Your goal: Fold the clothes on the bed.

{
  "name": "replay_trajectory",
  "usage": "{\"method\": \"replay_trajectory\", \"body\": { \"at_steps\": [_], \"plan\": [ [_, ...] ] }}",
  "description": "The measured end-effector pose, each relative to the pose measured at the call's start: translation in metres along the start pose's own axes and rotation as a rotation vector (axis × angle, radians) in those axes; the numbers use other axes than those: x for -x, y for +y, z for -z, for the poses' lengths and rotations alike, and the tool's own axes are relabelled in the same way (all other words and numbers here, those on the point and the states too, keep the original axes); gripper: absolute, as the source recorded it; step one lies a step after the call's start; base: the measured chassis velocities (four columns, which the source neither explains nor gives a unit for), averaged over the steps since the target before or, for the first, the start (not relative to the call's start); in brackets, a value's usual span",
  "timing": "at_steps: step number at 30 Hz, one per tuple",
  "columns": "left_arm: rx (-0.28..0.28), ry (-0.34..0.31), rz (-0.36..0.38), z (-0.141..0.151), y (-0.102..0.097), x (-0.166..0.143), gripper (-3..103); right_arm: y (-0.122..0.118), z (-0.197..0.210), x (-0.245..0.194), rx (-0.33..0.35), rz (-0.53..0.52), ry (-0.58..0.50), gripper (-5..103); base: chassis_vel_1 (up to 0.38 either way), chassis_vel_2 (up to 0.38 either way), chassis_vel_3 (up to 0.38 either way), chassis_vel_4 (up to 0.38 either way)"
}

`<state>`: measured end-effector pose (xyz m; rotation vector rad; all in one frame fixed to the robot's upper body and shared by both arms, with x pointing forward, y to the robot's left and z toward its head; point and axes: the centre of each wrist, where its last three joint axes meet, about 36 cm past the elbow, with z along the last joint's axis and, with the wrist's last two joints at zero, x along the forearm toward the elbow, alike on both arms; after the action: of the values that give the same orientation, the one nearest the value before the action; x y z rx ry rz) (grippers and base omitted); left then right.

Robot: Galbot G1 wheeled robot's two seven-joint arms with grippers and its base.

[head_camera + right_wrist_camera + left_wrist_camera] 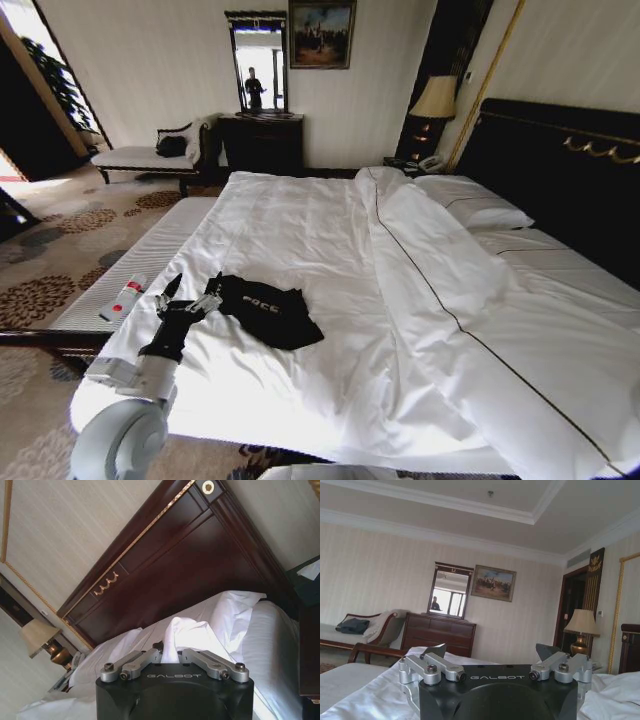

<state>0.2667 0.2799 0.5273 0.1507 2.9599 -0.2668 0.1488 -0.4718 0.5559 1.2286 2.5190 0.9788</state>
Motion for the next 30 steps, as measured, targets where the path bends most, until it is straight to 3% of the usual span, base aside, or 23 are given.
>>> {"method": "replay_trajectory", "body": {
  "at_steps": [7, 18, 30],
  "plan": [
    [-0.013, -0.009, -0.013, 0.0, 0.0, 0.005, 100, -0.006, 0.015, -0.011, -0.034, -0.076, -0.074, 3, 0.0, 0.0, 0.0, 0.0],
    [-0.037, -0.026, -0.038, 0.0, 0.001, 0.016, 100, -0.031, 0.011, -0.025, -0.163, -0.256, -0.12, 3, 0.0, 0.0, 0.0, 0.0],
    [-0.036, -0.018, -0.044, -0.003, 0.005, 0.019, 100, -0.079, 0.0, -0.001, -0.239, -0.373, -0.124, 3, 0.0, 0.0, 0.0, 0.0]
  ]
}}
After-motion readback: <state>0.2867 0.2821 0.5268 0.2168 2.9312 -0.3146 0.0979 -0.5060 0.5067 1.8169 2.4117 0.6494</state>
